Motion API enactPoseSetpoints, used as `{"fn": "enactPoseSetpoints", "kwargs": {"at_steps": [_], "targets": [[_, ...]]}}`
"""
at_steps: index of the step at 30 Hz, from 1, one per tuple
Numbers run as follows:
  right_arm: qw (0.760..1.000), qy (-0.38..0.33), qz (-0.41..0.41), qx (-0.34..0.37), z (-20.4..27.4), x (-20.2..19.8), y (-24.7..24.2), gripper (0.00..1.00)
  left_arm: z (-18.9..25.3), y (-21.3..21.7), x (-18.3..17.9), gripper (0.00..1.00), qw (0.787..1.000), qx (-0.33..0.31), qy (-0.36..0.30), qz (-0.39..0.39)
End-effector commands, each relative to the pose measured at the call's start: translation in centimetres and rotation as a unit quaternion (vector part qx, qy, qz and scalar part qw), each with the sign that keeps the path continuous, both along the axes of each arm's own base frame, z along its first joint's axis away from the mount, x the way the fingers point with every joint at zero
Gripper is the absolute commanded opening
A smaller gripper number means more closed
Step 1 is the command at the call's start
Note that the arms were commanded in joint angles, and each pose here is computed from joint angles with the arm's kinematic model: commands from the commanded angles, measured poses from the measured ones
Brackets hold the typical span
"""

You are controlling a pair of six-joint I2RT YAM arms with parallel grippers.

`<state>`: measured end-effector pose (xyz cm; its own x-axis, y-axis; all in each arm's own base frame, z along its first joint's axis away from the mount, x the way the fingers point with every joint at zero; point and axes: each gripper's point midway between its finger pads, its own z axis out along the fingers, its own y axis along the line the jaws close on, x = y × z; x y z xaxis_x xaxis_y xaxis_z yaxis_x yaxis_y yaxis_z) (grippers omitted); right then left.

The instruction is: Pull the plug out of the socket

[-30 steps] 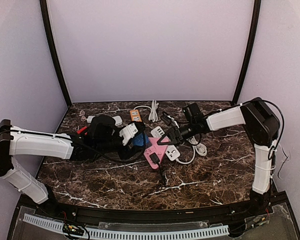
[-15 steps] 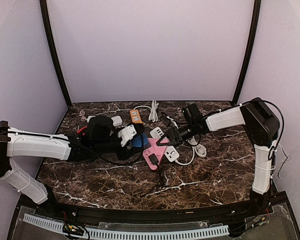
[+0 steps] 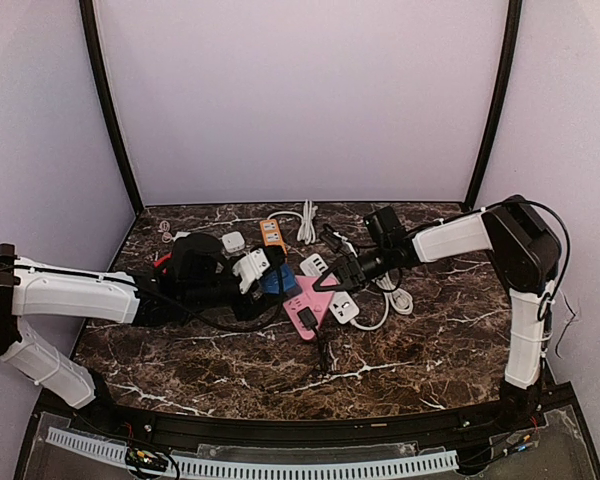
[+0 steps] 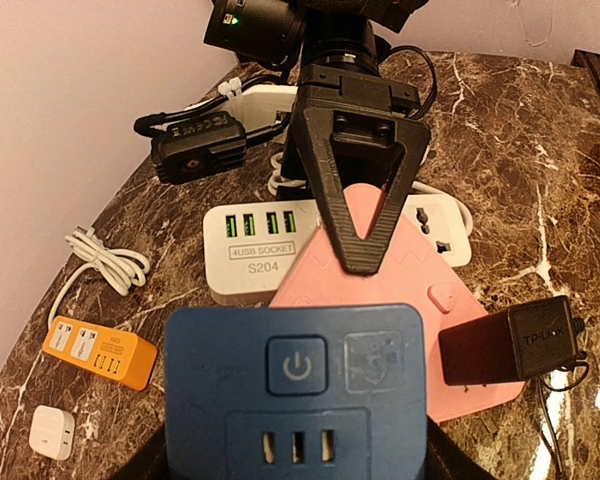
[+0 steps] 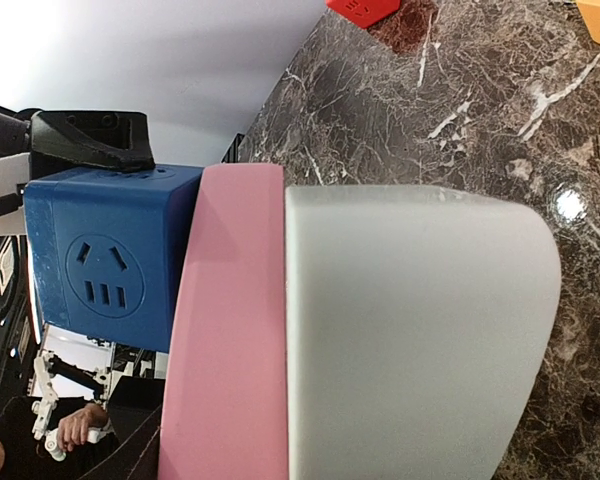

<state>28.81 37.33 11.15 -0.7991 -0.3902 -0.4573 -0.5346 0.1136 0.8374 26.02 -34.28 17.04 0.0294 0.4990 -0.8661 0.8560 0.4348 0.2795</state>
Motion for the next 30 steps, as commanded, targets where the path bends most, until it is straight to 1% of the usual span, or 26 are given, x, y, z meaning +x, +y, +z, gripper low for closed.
{"fn": "enactPoseSetpoints", "kwargs": {"at_steps": [1,2,3,4,5,6,8,9,12,17,19,20,21,23,24,25,26,28,30], "targets": [[0.998,-0.004,-0.045,-0.052,-2.9,1.5,-1.0,0.0,11.8,-2.9,-3.4,0.09,0.974,-0.144,-0.13,-0.114],[0.998,-0.005,-0.046,-0.052,-2.9,1.5,-1.0,0.0,11.1,-3.0,-3.5,0.09,0.977,-0.129,-0.126,-0.117],[0.997,-0.004,-0.047,-0.054,-3.0,1.5,-1.0,0.0,11.4,-3.1,-3.2,0.09,0.978,-0.124,-0.129,-0.111],[0.997,-0.003,-0.048,-0.055,-3.1,1.6,-1.0,0.0,10.6,-3.1,-3.0,0.08,0.982,-0.111,-0.111,-0.104],[0.997,-0.003,-0.048,-0.056,-3.1,1.6,-1.0,0.0,11.6,-3.2,-2.5,0.06,0.983,-0.119,-0.103,-0.093],[0.997,-0.003,-0.049,-0.057,-3.2,1.6,-1.0,0.0,11.2,-3.3,-2.4,0.06,0.985,-0.113,-0.089,-0.092],[0.997,-0.002,-0.05,-0.059,-3.3,1.7,-1.1,0.0,12.2,-3.6,-2.2,0.04,0.985,-0.135,-0.073,-0.086],[0.997,-0.003,-0.051,-0.059,-3.3,1.7,-1.1,0.0,12.8,-3.6,-1.8,0.04,0.985,-0.147,-0.064,-0.071],[0.997,-0.004,-0.053,-0.061,-3.4,1.8,-1.1,0.0,13.1,-3.9,-1.5,0.03,0.986,-0.145,-0.057,-0.066],[0.996,-0.005,-0.059,-0.068,-3.7,2.0,-1.2,0.0,12.0,-4.2,-2.6,0.03,0.986,-0.1,-0.092,-0.096],[0.995,-0.006,-0.063,-0.071,-3.9,2.2,-1.3,0.0,11.8,-4.2,-2.5,0.02,0.988,-0.085,-0.087,-0.095],[0.995,-0.005,-0.065,-0.074,-4.0,2.2,-1.4,0.0,12.5,-4.4,-2.4,0.02,0.988,-0.085,-0.089,-0.097],[0.995,-0.006,-0.066,-0.075,-4.1,2.3,-1.4,0.0,11.9,-4.5,-2.7,0.02,0.989,-0.073,-0.079,-0.103],[0.995,-0.005,-0.068,-0.078,-4.3,2.4,-1.4,0.0,12.0,-4.8,-3.1,0.02,0.988,-0.06,-0.088,-0.115],[0.995,-0.004,-0.069,-0.078,-4.3,2.4,-1.5,0.0,11.7,-4.8,-3.1,0.02,0.986,-0.039,-0.113,-0.117],[0.995,-0.003,-0.068,-0.079,-4.4,2.4,-1.5,0.0,11.0,-5.2,-3.7,0.01,0.985,-0.022,-0.118,-0.124],[0.994,-0.003,-0.069,-0.079,-4.4,2.5,-1.5,0.0,10.9,-5.2,-3.5,0.01,0.985,-0.01,-0.128,-0.115],[0.994,-0.002,-0.069,-0.08,-4.5,2.5,-1.5,0.0,10.8,-5.5,-3.7,0.01,0.986,-0.013,-0.117,-0.119],[0.994,-0.002,-0.069,-0.08,-4.6,2.5,-1.5,0.0,11.4,-5.8,-4.3,0.01,0.985,-0.043,-0.109,-0.127]]}}
